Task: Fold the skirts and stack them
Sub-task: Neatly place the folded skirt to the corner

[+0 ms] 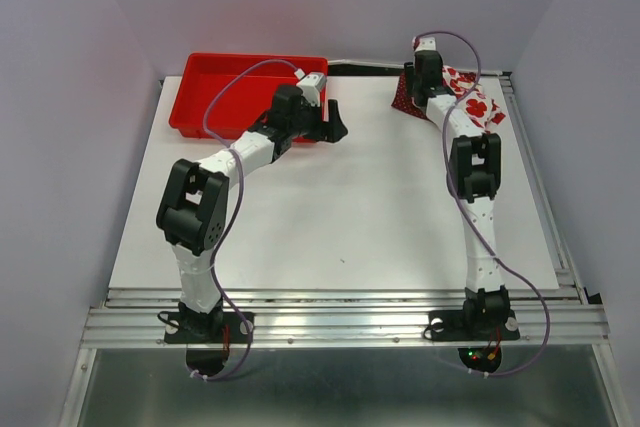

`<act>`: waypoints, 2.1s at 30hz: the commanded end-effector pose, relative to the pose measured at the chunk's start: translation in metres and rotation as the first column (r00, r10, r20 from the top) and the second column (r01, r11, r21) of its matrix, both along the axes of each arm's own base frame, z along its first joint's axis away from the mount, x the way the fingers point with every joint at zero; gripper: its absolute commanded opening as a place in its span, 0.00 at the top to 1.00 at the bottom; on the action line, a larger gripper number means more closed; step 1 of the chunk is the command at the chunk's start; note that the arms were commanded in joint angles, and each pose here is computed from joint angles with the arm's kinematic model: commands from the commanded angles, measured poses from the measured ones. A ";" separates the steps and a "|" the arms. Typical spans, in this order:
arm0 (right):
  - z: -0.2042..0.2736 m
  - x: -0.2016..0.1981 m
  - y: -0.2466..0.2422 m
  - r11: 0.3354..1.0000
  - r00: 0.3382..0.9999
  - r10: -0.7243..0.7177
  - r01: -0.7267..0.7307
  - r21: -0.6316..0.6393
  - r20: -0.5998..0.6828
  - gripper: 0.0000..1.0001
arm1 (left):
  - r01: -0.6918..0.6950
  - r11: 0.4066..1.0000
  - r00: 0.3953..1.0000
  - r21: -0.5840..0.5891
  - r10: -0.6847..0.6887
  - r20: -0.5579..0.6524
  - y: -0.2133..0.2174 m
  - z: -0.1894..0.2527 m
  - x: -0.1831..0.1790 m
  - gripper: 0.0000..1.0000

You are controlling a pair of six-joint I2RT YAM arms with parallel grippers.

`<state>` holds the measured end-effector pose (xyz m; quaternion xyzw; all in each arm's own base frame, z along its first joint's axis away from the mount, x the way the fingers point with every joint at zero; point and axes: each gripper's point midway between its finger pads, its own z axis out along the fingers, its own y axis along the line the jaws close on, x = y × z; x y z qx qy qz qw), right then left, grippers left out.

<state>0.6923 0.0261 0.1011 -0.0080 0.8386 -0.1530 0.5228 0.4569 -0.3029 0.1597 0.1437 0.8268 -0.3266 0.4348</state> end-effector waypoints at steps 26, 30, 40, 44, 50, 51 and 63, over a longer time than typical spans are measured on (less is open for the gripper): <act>0.021 -0.010 -0.019 0.998 1.000 -0.006 0.005 -0.061 -0.022 0.99 | 0.017 0.993 0.998 -0.119 -0.009 0.066 0.005 0.052 0.001 0.11; 0.051 -0.010 -0.028 1.000 1.000 -0.010 0.010 -0.018 0.028 0.99 | 0.016 0.992 0.998 -0.123 -0.008 0.065 0.004 0.051 0.001 0.11; 0.088 -0.005 -0.059 0.998 0.991 -0.022 0.015 0.059 0.129 0.99 | 0.024 0.992 0.998 -0.125 -0.015 0.067 0.004 0.051 0.000 0.11; 0.110 -0.001 -0.056 0.999 0.980 0.019 -0.025 0.028 0.198 0.99 | 0.027 0.992 0.998 -0.124 -0.019 0.065 0.003 0.050 -0.001 0.11; 0.145 0.010 -0.042 0.996 0.952 0.081 -0.070 -0.047 0.296 0.99 | 0.027 0.992 0.998 -0.127 -0.020 0.056 0.003 0.048 -0.001 0.11; 0.145 0.011 -0.034 0.993 0.950 0.106 -0.088 -0.075 0.293 0.99 | 0.026 0.991 0.998 -0.128 -0.019 0.056 0.003 0.049 -0.001 0.11; 0.051 0.019 0.029 0.965 0.958 0.230 -0.202 -0.170 0.171 0.99 | 0.029 0.992 0.999 -0.119 -0.024 0.049 0.007 0.042 -0.004 0.11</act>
